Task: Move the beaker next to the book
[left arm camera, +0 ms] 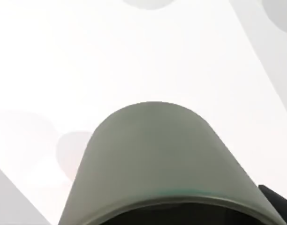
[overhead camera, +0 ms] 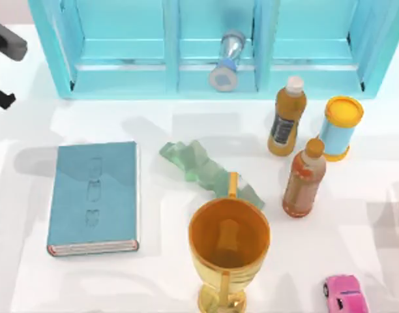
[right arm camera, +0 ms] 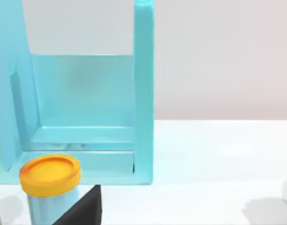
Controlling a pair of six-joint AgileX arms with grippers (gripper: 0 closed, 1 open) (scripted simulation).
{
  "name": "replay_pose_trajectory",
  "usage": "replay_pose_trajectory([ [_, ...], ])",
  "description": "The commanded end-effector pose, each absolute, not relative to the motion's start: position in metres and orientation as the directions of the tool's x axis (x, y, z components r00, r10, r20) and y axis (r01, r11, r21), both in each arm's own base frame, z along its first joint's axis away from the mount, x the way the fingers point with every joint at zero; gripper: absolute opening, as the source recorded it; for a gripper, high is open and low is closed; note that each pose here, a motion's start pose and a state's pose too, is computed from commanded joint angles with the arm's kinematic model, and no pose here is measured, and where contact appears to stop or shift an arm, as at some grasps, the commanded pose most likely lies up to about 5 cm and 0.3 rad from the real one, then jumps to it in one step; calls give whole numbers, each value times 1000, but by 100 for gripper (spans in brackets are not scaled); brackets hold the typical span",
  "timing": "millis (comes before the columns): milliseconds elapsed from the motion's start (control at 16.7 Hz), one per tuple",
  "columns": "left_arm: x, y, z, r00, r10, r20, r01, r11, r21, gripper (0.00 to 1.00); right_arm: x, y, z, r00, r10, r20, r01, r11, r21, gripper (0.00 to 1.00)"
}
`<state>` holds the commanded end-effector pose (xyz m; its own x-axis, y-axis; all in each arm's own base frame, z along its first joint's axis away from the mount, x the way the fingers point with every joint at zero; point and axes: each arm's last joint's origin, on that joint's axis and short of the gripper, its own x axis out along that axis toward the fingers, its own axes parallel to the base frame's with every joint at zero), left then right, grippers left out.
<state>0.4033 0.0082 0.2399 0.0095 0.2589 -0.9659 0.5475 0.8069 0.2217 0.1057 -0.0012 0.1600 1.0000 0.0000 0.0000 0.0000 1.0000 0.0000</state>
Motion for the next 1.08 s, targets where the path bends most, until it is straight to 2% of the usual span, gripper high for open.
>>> replay_pose_trajectory([
  [180, 349, -14, 245, -27, 137, -990, 331, 936, 121, 0, 106, -1, 160, 1000, 0, 0, 0, 1000, 0, 100],
  [480, 281, -32, 253, -20, -17, -1000, 90, 996, -19, 0, 106, -1, 160, 1000, 0, 0, 0, 1000, 0, 100],
  [660, 268, -35, 254, -11, -53, -999, 43, 998, -54, 0, 106, -1, 160, 1000, 0, 0, 0, 1000, 0, 100],
  [960, 269, -34, 252, -16, -52, -999, 41, 998, -52, 0, 106, -1, 160, 1000, 0, 0, 0, 1000, 0, 100],
  [1080, 269, -34, 242, -21, -51, -998, 44, 998, -52, 0, 106, -1, 160, 1000, 0, 0, 0, 1000, 0, 100],
])
